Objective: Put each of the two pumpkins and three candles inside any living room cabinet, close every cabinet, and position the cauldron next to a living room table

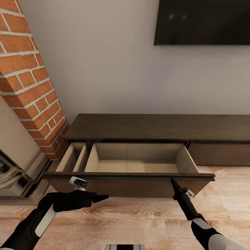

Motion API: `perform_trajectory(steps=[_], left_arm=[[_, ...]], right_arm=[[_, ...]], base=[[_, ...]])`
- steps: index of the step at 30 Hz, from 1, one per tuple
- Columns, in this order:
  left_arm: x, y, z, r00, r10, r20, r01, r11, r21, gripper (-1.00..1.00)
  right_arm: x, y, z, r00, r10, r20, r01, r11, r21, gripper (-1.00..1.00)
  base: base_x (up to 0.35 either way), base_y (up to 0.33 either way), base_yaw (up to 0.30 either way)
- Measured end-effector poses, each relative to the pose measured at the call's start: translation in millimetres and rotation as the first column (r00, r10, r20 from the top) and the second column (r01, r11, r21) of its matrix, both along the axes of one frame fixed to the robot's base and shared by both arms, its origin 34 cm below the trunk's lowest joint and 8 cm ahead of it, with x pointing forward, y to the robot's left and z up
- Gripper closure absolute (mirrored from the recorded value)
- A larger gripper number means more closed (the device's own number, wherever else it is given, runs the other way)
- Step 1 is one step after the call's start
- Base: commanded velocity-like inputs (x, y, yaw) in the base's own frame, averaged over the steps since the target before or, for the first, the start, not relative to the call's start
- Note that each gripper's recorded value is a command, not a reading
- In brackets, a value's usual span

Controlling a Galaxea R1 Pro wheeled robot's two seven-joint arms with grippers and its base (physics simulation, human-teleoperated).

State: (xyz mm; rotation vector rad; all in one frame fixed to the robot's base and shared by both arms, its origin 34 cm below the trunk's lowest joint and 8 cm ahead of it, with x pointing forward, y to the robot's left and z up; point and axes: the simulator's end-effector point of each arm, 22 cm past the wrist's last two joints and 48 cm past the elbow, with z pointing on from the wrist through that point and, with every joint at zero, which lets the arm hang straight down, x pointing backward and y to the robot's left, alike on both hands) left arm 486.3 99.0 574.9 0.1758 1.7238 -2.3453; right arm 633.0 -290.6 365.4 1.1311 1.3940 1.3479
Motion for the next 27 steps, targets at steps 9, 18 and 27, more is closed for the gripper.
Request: perform_trajectory(steps=[9,18,27], left_arm=[[0.0,0.0,0.1,1.0,0.0,0.0,0.0,1.0,0.0,-1.0],[-0.1,0.0,0.2,1.0,0.0,0.0,0.0,1.0,0.0,-1.0],[0.0,0.0,-0.1,1.0,0.0,0.0,0.0,1.0,0.0,-1.0]], right_arm=[[0.1,-0.1,0.0,1.0,0.0,0.0,0.0,1.0,0.0,1.0],[-9.2,-1.1,2.2,1.0,-0.004,0.022,0.004,1.0,0.019,-1.0],[-9.2,-1.1,1.7,1.0,-0.004,0.021,0.004,1.0,0.019,-1.0]], base=[[-0.003,0.0,0.0],[0.0,0.0,0.0],[-0.126,0.0,0.0]])
